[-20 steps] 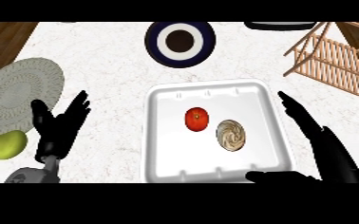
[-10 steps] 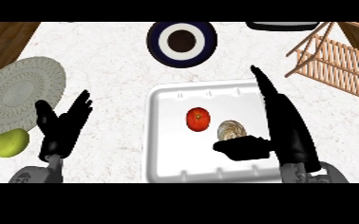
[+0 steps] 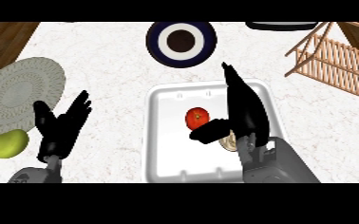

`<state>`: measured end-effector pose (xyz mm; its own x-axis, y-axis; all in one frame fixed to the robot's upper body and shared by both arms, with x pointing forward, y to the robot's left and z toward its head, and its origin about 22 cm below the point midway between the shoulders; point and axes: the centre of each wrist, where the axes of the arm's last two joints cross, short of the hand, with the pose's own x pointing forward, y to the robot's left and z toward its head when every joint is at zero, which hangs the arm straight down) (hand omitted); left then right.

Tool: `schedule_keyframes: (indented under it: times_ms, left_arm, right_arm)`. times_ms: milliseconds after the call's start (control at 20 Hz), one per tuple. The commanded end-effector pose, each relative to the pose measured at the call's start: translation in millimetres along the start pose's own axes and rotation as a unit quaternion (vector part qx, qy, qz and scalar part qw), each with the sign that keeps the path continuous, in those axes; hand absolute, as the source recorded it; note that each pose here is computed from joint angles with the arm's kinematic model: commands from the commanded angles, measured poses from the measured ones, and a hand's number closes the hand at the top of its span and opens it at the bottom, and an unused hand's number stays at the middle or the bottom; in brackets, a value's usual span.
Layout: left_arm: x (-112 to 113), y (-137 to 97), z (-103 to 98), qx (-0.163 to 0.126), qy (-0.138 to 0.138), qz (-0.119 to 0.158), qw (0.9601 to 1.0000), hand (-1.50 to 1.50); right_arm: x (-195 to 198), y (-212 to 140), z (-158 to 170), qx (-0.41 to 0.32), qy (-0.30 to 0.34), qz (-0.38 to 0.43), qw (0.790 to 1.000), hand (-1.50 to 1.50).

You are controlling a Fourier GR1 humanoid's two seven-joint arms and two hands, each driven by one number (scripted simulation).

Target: Pick the tomato from the tray and place it in the tiered shelf

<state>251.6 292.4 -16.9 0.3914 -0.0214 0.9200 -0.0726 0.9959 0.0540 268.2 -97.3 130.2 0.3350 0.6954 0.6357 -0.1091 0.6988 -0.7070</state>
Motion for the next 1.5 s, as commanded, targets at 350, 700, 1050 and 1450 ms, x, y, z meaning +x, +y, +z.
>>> schedule_keyframes:
  times_ms: [350, 700, 1050, 1450]
  left_arm:
    - [-14.4, -4.3, -3.5, 0.004, 0.026, -0.003, 0.9997, 0.00]
    - [-8.6, -22.6, -2.9, 0.008, 0.026, 0.008, 0.9996, 0.00]
    - [-5.3, -7.1, -11.5, -0.002, 0.028, 0.006, 0.9996, 0.00]
    - [-4.6, 2.9, -0.5, 0.007, 0.036, 0.004, 0.9993, 0.00]
  right_arm:
    - [14.2, 33.1, -1.7, 0.000, 0.120, 0.050, 0.991, -1.50]
    - [13.0, 50.2, 2.5, -0.008, 0.137, 0.066, 0.988, -1.50]
    - [0.2, 70.6, -22.2, -0.014, 0.150, 0.089, 0.985, -1.50]
    - [-16.0, 68.0, -53.9, -0.033, 0.165, 0.108, 0.980, -1.50]
